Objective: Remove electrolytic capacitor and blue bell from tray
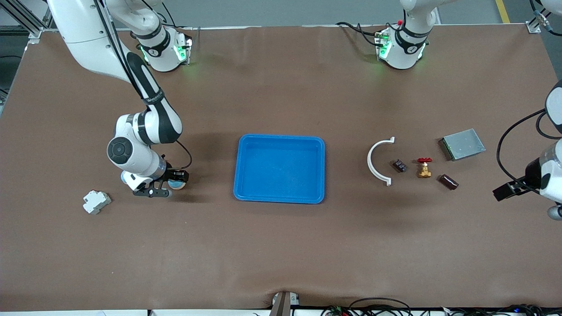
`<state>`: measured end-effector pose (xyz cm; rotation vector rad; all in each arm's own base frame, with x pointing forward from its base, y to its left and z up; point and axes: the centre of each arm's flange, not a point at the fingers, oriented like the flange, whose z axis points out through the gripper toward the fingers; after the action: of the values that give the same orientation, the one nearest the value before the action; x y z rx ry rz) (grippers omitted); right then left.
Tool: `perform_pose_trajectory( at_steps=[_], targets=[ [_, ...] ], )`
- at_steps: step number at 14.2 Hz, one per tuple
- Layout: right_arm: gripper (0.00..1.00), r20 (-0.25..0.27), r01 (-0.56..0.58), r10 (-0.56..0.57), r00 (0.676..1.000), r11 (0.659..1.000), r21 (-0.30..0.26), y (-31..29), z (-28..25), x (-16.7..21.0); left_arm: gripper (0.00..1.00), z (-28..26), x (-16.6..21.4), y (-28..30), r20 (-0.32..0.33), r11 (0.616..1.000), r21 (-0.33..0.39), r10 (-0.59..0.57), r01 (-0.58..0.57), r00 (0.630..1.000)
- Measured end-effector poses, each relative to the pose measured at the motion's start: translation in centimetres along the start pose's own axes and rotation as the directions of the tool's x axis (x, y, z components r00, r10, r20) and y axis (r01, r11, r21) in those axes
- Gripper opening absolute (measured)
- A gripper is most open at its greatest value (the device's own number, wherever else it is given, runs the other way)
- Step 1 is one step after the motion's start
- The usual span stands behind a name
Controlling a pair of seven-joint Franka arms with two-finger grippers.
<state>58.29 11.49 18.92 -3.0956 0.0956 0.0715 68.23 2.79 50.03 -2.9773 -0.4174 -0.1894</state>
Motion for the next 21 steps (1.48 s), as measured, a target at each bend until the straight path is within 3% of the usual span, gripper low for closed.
perform_pose_trajectory(
  at_steps=[7, 8, 11, 14, 17, 21],
  targets=[
    [0.68, -0.002, 0.003, -0.003, 1.000, 1.000, 0.001, -0.1, 0.0, 0.0, 1.00, -1.7, -0.8, 0.7, 0.013, 0.998, -0.026, 0.062, -0.062, 0.998],
    [0.72, -0.002, 0.003, -0.003, 1.000, 1.000, 0.001, -0.1, 0.0, 0.0, 1.00, -2.4, -1.1, 0.8, 0.016, 0.996, -0.045, 0.079, -0.078, 0.997],
    [0.99, -0.003, 0.003, -0.003, 1.000, 1.000, 0.001, -0.1, -0.1, 0.1, 1.00, -5.0, -2.4, 0.5, 0.047, 0.994, -0.061, 0.096, -0.093, 0.994],
    [1.00, -0.010, 0.003, -0.003, 1.000, 1.000, 0.003, -0.1, -0.6, 0.5, 1.00, -7.0, -3.6, -0.2, 0.087, 0.993, -0.098, 0.075, -0.066, 0.993],
    [1.00, 0.050, 0.005, -0.005, 0.999, 1.000, 0.001, -0.4, -3.0, 1.0, 1.00, -9.7, -5.2, -1.0, 0.100, 0.991, -0.102, 0.095, -0.084, 0.990],
    [1.00, 0.167, 0.012, -0.012, 0.986, 1.000, 0.003, -0.9, -11.8, 1.8, 1.00, -12.9, -9.0, 0.5, 0.096, 0.989, -0.118, 0.106, -0.094, 0.990]
  ],
)
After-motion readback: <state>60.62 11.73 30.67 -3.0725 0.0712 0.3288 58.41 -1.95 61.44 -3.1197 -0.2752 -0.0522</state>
